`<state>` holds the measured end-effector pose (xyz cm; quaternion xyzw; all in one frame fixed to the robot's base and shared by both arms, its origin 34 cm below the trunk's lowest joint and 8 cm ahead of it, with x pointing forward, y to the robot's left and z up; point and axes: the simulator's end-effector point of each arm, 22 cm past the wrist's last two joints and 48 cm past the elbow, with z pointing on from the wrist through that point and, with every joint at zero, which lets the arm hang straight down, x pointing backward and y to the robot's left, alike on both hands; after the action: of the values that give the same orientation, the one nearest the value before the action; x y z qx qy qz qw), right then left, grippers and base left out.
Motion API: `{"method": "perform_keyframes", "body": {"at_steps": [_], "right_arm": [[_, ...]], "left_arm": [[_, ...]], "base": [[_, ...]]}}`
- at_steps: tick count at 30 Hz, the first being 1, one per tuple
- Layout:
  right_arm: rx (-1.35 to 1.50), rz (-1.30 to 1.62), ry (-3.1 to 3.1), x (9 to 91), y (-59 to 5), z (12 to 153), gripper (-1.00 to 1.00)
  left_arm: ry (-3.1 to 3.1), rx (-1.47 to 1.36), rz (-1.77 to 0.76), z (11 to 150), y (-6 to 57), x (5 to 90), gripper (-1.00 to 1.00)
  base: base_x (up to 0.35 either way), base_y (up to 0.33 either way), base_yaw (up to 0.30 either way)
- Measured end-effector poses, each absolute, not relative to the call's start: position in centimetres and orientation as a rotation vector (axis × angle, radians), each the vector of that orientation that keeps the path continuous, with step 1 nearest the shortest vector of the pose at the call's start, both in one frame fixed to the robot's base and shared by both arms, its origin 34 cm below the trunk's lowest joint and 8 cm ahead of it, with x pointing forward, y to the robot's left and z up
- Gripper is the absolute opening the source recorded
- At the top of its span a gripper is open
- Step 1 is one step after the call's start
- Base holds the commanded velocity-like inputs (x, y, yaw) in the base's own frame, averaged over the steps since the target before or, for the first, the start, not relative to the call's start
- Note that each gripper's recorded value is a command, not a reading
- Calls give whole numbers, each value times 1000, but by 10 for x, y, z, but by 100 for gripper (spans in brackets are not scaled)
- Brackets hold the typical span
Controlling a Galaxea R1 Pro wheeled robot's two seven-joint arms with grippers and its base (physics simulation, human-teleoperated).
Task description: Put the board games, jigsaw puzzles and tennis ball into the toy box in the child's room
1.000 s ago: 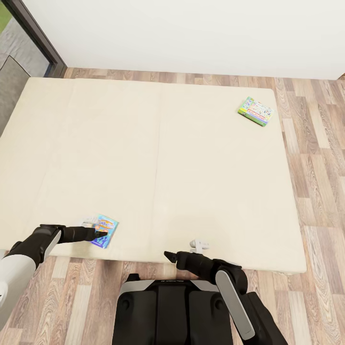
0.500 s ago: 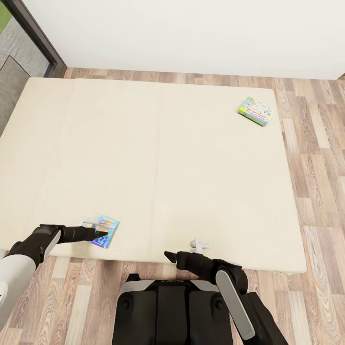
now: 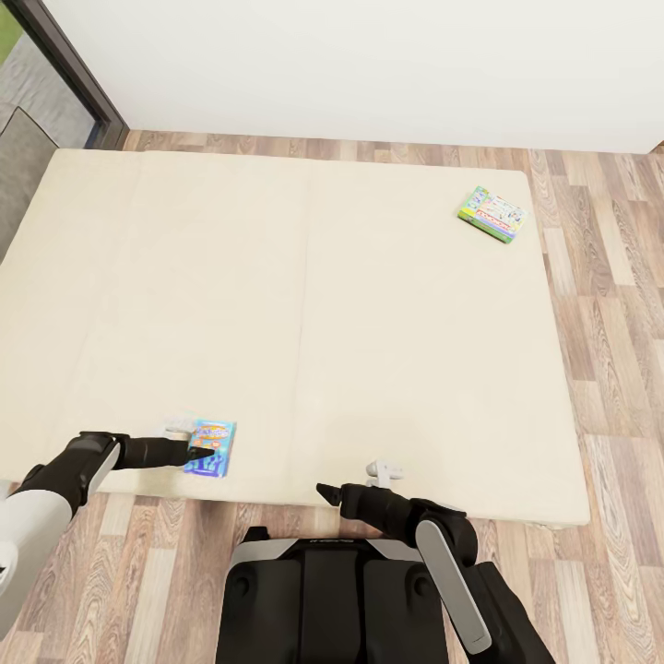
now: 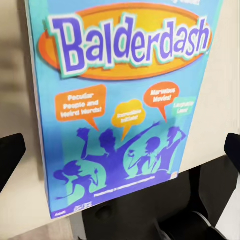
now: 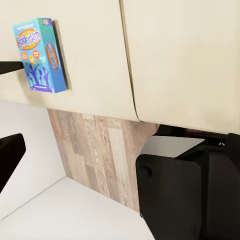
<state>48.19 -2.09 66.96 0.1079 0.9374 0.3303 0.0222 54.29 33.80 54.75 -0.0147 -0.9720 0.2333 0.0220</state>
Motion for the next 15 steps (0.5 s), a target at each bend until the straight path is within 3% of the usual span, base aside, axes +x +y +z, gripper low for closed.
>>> {"method": "perform_keyframes", "body": {"at_steps": [15], "right_arm": [[336,1025,2903,482,-21,670,100]], "left_arm": [[-3015,-41,713,546,337,543,100]], "base": [[0,0,0]]}}
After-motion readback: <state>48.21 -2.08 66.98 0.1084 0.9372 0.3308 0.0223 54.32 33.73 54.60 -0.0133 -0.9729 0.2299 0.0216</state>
